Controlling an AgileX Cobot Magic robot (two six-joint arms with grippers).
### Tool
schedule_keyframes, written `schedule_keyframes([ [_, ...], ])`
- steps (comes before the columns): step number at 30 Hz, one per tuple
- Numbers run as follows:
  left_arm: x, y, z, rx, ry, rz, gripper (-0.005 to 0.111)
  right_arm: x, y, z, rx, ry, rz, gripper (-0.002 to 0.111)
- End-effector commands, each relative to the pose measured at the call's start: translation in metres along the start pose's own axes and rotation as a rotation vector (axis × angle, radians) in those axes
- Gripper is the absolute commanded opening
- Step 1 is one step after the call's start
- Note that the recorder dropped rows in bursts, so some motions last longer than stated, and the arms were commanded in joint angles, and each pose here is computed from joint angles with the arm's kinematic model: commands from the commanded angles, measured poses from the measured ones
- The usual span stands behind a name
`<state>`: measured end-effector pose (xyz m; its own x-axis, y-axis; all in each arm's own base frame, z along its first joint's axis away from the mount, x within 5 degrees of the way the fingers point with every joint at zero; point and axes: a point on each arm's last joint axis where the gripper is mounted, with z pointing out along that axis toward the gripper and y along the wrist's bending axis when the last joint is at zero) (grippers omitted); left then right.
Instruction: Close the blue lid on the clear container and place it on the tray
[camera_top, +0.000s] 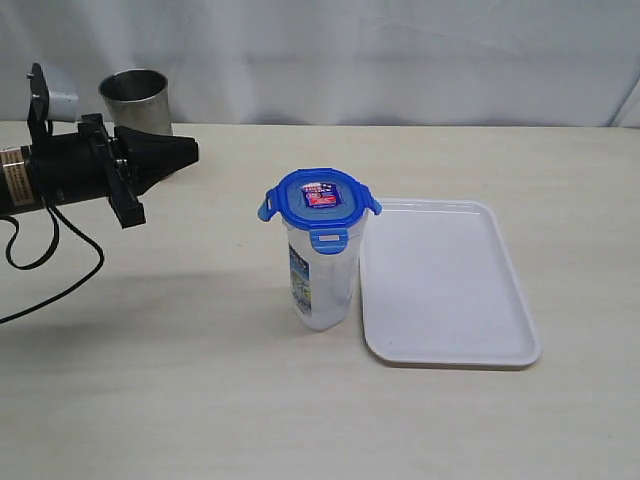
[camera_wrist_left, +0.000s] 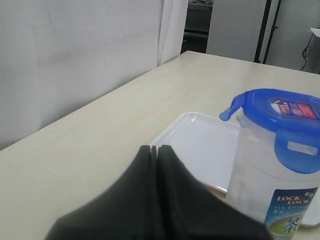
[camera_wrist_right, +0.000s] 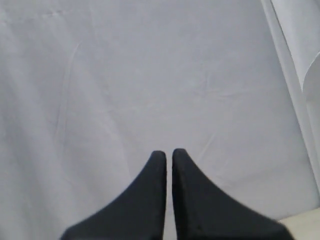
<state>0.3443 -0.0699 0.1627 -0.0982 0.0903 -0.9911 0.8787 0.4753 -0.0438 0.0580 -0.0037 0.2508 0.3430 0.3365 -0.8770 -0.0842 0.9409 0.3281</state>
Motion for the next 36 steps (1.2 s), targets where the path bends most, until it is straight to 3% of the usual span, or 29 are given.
schedule_keyframes([
  [1,0.0,0.0,0.0,0.015,0.0,-0.005,0.0,0.002,0.007,0.034,0.016,0.228,-0.026,0.004],
  [4,0.001,-0.002,0.0,0.032,0.013,0.001,0.0,0.018,0.01,0.054,0.007,0.396,-0.045,0.004],
  [11,0.007,-0.004,0.002,0.043,0.041,-0.01,0.0,0.066,0.023,0.067,-0.157,0.686,-0.203,0.004],
  [17,0.011,-0.023,0.027,0.117,0.039,0.032,0.0,0.111,0.053,0.069,-0.42,0.814,-0.271,0.004],
  [20,0.011,-0.024,0.028,0.112,0.038,0.02,0.0,0.132,0.059,0.082,-0.433,0.891,-0.293,0.004],
  [28,0.015,-0.037,0.031,0.226,0.086,-0.007,0.0,0.178,0.071,0.111,-0.495,0.985,-0.343,0.004],
  [36,0.011,-0.037,0.039,0.172,0.048,-0.004,0.0,0.177,0.073,0.116,-0.494,0.956,-0.326,0.004],
])
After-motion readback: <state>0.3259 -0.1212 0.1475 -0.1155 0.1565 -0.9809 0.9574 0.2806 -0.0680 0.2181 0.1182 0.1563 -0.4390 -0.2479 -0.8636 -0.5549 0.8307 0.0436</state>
